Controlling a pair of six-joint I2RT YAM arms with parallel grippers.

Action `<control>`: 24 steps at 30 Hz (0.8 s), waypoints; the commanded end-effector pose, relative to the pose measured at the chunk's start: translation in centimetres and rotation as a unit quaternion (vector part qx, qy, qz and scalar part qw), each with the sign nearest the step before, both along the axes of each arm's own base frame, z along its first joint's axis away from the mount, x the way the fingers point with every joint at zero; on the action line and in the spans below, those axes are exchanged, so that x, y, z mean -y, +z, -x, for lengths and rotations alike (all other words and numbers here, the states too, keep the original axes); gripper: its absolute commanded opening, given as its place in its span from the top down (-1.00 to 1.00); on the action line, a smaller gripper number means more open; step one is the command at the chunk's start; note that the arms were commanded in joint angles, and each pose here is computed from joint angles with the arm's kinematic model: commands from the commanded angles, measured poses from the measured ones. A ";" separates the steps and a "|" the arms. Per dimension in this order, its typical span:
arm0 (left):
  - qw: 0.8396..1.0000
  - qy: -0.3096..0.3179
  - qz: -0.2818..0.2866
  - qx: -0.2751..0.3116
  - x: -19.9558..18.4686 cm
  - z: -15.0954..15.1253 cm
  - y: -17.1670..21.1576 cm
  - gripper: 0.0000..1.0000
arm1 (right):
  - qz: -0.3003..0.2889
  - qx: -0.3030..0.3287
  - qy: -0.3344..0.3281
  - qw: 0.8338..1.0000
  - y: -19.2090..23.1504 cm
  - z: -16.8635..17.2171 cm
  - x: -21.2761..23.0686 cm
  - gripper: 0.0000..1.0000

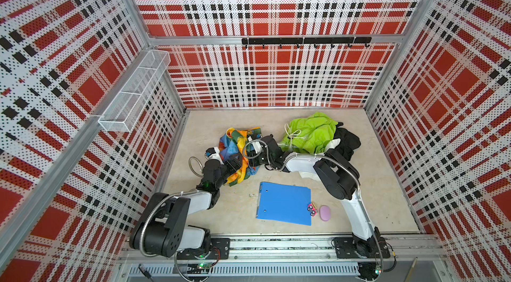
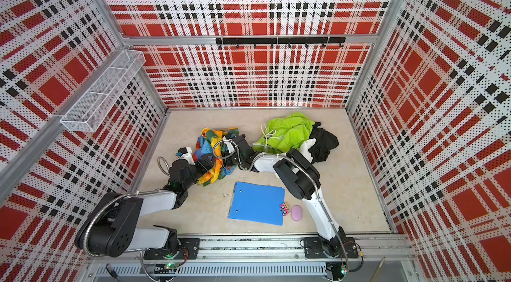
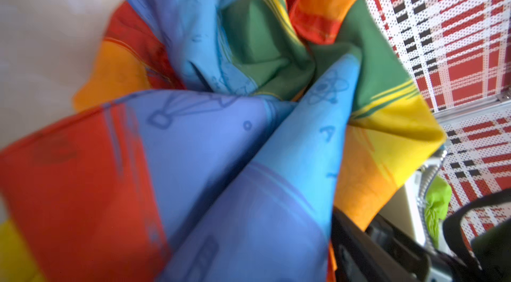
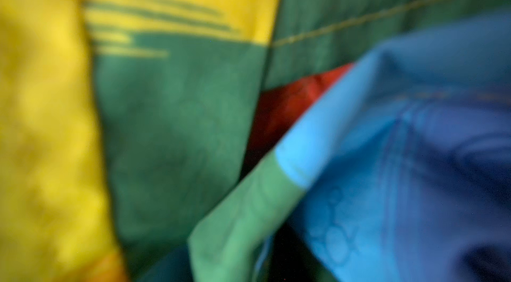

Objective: Pick out a specific cloth from the pile

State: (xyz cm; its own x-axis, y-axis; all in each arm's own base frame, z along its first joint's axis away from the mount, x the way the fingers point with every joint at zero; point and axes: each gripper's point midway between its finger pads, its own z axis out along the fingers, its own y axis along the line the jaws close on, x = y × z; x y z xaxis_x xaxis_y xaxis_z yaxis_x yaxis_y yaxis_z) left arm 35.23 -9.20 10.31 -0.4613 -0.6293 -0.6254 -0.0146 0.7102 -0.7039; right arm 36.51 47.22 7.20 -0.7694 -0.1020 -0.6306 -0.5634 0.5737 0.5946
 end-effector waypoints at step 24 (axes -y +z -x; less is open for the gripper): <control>0.989 0.010 -0.150 -0.013 -0.1 -6.5 5.8 -0.98 | 0.052 0.138 -0.127 0.981 14.5 2.3 14.0 -0.81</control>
